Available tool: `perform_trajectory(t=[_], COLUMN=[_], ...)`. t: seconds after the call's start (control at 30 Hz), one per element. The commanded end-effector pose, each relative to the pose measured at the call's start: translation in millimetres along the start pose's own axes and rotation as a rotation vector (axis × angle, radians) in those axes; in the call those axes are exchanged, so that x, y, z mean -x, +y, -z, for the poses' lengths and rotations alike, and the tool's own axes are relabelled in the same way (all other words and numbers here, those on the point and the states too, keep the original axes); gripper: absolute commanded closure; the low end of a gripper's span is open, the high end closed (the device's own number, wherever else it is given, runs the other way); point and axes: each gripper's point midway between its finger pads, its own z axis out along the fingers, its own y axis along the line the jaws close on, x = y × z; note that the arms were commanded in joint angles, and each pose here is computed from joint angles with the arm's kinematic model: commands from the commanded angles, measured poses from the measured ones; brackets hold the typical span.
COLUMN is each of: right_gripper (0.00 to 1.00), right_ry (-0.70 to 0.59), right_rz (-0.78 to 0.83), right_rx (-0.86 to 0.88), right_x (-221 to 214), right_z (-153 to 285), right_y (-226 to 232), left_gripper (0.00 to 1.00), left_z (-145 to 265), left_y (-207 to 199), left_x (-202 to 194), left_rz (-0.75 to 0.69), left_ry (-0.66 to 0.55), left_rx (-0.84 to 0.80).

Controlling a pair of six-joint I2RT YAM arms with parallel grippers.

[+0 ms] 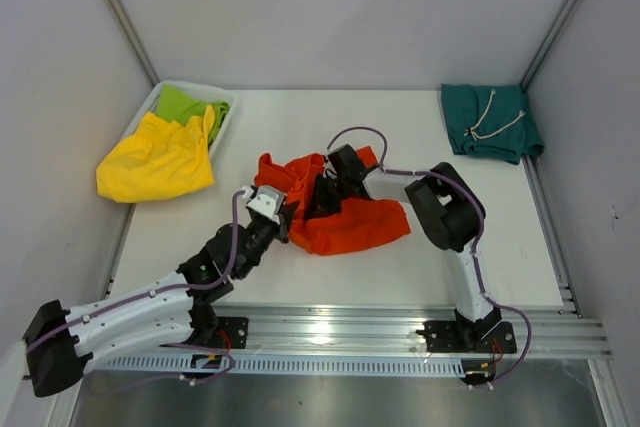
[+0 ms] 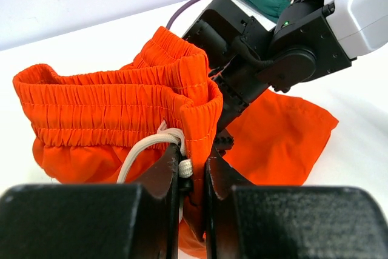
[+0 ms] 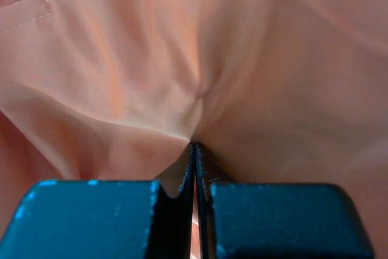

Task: Fold and stack the shorts
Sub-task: Fold the shorts

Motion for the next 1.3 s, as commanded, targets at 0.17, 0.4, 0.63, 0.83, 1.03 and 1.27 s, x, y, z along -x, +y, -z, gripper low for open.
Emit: perform_trajectory(t=[0.17, 0.4, 0.63, 0.83, 1.03, 1.27], right_gripper=[0.96, 0.93, 0.72, 0.66, 0.62, 0.6], right_ry=[0.068, 0.04, -0.051, -0.125, -0.201, -0.281], right_rz=[-0.004, -0.006, 0.031, 0.04, 0.048, 0.022], right_rx=[-0.168, -0.124, -0.081, -0.061, -0.041, -0.088], right_x=[-38, -30, 13, 39, 58, 71], right_z=[-26, -20, 16, 50, 86, 133], right_y=[-34, -19, 15, 32, 41, 16], left_gripper=[1.0, 1.0, 1.0, 1.0, 1.0, 1.0], left_z=[-16, -20, -17, -13, -11, -9], left_y=[-39, -46, -39, -32, -26, -24], left_x=[39, 44, 48, 55, 52, 53], left_rz=[-0.09, -0.126, -0.127, -0.122, -0.123, -0.114], left_ry=[-0.088, -0.106, -0.121, -0.136, -0.129, -0.133], left_rx=[-0.132, -0.147, -0.118, -0.088, -0.066, -0.059])
